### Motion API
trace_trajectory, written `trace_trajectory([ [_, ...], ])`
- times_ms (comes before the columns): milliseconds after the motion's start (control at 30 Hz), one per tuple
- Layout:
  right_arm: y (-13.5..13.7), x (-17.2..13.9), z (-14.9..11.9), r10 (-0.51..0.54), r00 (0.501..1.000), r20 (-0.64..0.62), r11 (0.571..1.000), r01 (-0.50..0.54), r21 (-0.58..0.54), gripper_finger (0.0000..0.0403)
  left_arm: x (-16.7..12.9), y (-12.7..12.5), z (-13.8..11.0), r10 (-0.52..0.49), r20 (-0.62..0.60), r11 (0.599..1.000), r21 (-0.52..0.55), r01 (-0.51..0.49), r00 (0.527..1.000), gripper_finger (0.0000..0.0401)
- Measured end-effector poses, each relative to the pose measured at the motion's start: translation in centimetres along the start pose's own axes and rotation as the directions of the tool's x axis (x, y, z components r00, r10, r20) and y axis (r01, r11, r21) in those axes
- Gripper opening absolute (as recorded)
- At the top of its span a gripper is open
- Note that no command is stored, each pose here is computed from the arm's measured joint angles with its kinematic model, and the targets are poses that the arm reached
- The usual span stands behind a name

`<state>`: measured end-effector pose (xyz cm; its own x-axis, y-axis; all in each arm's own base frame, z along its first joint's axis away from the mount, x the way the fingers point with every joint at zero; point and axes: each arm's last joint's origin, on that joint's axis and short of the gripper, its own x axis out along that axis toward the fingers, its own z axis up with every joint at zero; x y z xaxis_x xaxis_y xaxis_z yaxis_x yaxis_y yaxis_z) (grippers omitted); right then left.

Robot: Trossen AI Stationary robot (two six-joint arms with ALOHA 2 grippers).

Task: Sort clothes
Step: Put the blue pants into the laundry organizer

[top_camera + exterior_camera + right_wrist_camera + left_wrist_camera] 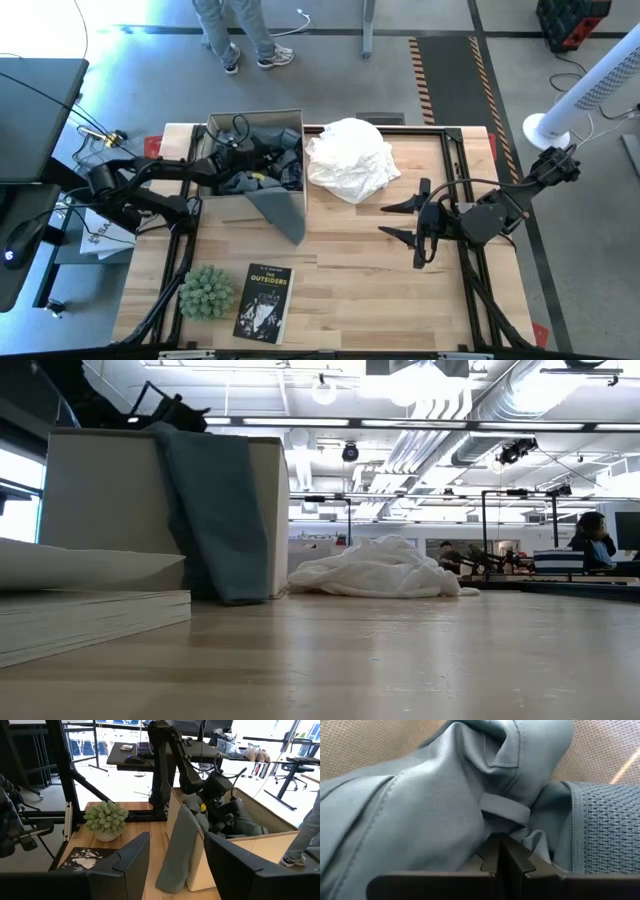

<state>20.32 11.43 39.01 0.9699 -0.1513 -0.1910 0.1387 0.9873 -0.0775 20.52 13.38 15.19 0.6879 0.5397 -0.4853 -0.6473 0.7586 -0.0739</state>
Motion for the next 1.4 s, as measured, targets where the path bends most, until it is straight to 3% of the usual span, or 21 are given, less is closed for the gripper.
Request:
trace_trajectory([
  [133, 0.0, 0.0, 0.0, 0.0, 1.0, 0.0, 1.0, 0.0, 0.0, 0.0185, -0.6, -0.2, 2.0, 0.0, 0.027, 0.999, 0.039, -0.001, 1.0, 0.0001],
  [367, 0.0, 0.0, 0.0, 0.0, 1.0, 0.0, 1.0, 0.0, 0.015, 0.0185, -5.8, -1.0, 11.0, -0.003, 0.112, 0.983, 0.184, -0.018, 0.994, 0.0001],
  [467, 0.0, 0.0, 0.0, 0.0, 1.0, 0.0, 1.0, 0.0, 0.026, 0.0185, -8.7, -1.8, 13.8, 0.003, 0.057, 0.958, 0.287, -0.019, 0.998, 0.0001],
  [567, 0.0, 0.0, 0.0, 0.0, 1.0, 0.0, 1.0, 0.0, 0.026, 0.0185, -11.3, -3.4, 15.6, -0.047, -0.001, 0.91, 0.412, 0.043, 0.999, 0.0001],
  [633, 0.0, 0.0, 0.0, 0.0, 1.0, 0.0, 1.0, 0.0, 0.026, 0.0185, -12.4, -5.0, 15.4, -0.096, -0.08, 0.842, 0.524, 0.124, 0.992, 0.0001],
  [767, 0.0, 0.0, 0.0, -0.001, 1.0, -0.001, 1.0, 0.001, 0.016, 0.0185, -14.1, -8.8, 13.0, -0.234, -0.256, 0.616, 0.707, 0.347, 0.938, 0.0019],
  [833, 0.0, 0.0, 0.0, -0.001, 1.0, 0.0, 1.0, 0.001, 0.017, 0.0185, -14.9, -10.6, 11.8, -0.283, -0.319, 0.534, 0.731, 0.425, 0.905, 0.0038],
  [900, 0.0, 0.0, 0.0, -0.001, 1.0, -0.001, 1.0, 0.001, 0.017, 0.0185, -15.7, -12.1, 10.5, -0.294, -0.381, 0.495, 0.724, 0.481, 0.876, 0.0063],
  [967, 0.0, 0.0, -0.1, -0.001, 1.0, -0.006, 1.0, 0.001, 0.022, 0.0185, -16.7, -13.5, 9.4, -0.298, -0.42, 0.486, 0.706, 0.515, 0.857, 0.0091],
  [1033, 0.0, 0.0, -0.2, -0.002, 1.0, -0.014, 1.0, 0.003, 0.021, 0.0185, -17.8, -14.7, 8.0, -0.265, -0.468, 0.455, 0.71, 0.538, 0.843, 0.012],
  [1100, 0.0, 0.0, -0.2, -0.003, 1.0, -0.019, 1.0, 0.003, 0.016, 0.0185, -18.5, -15.9, 6.3, -0.184, -0.5, 0.392, 0.752, 0.53, 0.846, 0.0146],
  [1200, 0.0, 0.1, -0.3, -0.003, 1.0, -0.019, 1.0, 0.003, 0.009, 0.0185, -18.8, -17.7, 3.8, -0.052, -0.511, 0.25, 0.825, 0.506, 0.858, 0.0176],
  [1400, 0.0, 0.1, -0.3, -0.003, 1.0, -0.019, 1.0, 0.003, 0.009, 0.0185, -17.0, -20.8, -0.1, 0.135, -0.458, -0.083, 0.878, 0.471, 0.879, 0.0214],
])
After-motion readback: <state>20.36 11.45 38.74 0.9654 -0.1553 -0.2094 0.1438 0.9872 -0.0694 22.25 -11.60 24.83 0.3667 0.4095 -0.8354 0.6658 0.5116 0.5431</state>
